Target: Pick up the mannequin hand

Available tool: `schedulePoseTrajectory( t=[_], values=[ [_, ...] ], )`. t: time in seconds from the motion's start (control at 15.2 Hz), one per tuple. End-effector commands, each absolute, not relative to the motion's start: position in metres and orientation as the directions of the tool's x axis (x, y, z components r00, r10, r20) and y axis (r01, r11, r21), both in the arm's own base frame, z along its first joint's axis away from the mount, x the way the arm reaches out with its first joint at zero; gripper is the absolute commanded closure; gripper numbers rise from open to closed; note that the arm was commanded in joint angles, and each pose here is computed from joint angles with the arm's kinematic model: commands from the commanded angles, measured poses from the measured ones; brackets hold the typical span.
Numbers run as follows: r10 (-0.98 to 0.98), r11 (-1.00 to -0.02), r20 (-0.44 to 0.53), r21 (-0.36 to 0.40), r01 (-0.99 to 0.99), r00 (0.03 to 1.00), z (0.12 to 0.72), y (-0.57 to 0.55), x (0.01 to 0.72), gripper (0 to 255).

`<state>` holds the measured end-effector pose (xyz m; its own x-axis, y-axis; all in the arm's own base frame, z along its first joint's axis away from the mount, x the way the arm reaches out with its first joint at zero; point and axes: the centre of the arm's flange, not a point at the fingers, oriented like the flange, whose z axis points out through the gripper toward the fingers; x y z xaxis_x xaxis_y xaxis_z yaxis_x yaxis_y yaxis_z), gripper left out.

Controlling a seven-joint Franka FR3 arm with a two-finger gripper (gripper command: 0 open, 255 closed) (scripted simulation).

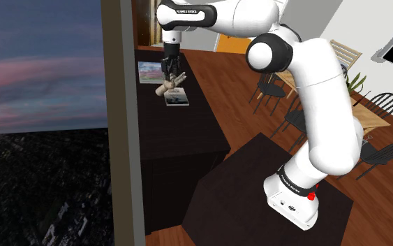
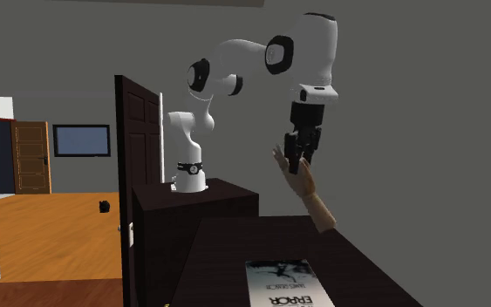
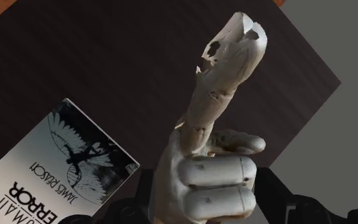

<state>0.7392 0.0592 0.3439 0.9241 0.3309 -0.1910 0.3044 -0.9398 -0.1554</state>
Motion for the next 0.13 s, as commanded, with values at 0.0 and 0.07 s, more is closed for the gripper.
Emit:
schedulePoseTrajectory(
  t=[0.0,0.07],
  values=[
    [0.331,-0.940,-0.191,-0.155,0.305,0.924,0.3520,0.0594,0.7398,255],
    [0.331,-0.940,-0.191,-0.155,0.305,0.924,0.3520,0.0594,0.7399,255]
  ],
)
